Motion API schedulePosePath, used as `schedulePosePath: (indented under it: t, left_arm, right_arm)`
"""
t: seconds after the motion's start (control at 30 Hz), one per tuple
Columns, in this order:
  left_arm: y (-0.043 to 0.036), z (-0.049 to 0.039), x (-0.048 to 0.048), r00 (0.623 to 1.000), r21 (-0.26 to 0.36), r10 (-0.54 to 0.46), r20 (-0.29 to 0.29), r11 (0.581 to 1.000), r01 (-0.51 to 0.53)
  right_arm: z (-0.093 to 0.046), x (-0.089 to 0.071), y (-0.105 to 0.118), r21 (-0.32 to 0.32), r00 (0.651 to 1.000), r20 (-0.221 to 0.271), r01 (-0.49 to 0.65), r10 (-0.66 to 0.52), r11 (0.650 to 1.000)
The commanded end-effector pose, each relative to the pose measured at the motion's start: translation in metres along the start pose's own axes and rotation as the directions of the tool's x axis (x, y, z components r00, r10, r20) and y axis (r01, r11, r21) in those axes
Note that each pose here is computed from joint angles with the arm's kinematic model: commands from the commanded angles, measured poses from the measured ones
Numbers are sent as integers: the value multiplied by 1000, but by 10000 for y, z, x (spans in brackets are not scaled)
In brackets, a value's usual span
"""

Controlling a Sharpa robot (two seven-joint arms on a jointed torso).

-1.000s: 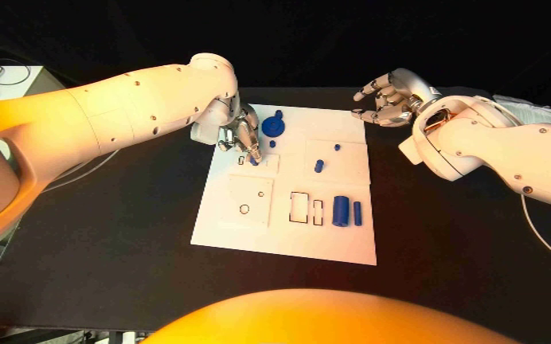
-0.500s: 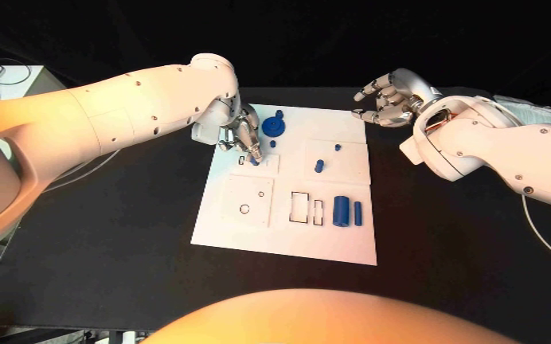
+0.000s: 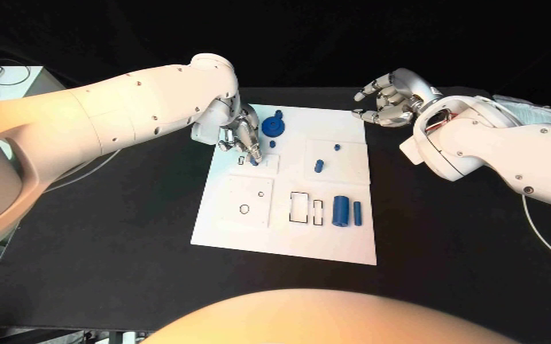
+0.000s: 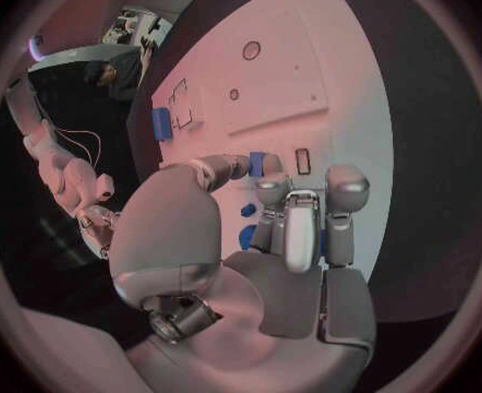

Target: Assemble the parts on the task board

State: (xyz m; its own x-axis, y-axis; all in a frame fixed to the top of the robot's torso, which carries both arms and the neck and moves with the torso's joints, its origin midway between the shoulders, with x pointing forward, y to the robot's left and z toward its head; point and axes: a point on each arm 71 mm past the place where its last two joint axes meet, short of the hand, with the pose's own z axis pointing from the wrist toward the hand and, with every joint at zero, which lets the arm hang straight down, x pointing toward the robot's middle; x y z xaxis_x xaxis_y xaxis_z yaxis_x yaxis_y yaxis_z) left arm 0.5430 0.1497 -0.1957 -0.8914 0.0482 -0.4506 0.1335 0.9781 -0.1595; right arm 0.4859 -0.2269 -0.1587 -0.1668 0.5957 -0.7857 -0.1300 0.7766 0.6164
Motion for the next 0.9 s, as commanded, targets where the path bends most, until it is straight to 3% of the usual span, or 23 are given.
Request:
schedulePosePath:
  t: [0.03, 0.9]
  left_arm:
    - [-9, 74, 80, 1000, -3, 9, -25, 1000, -9]
    - [22, 94, 65, 1000, -32, 23, -12, 999, -23]
  right_arm:
    - [-4, 10, 6, -6, 1000, -11, 6, -6, 1000]
    - [-9, 7, 2, -5, 1000, -11, 6, -6, 1000]
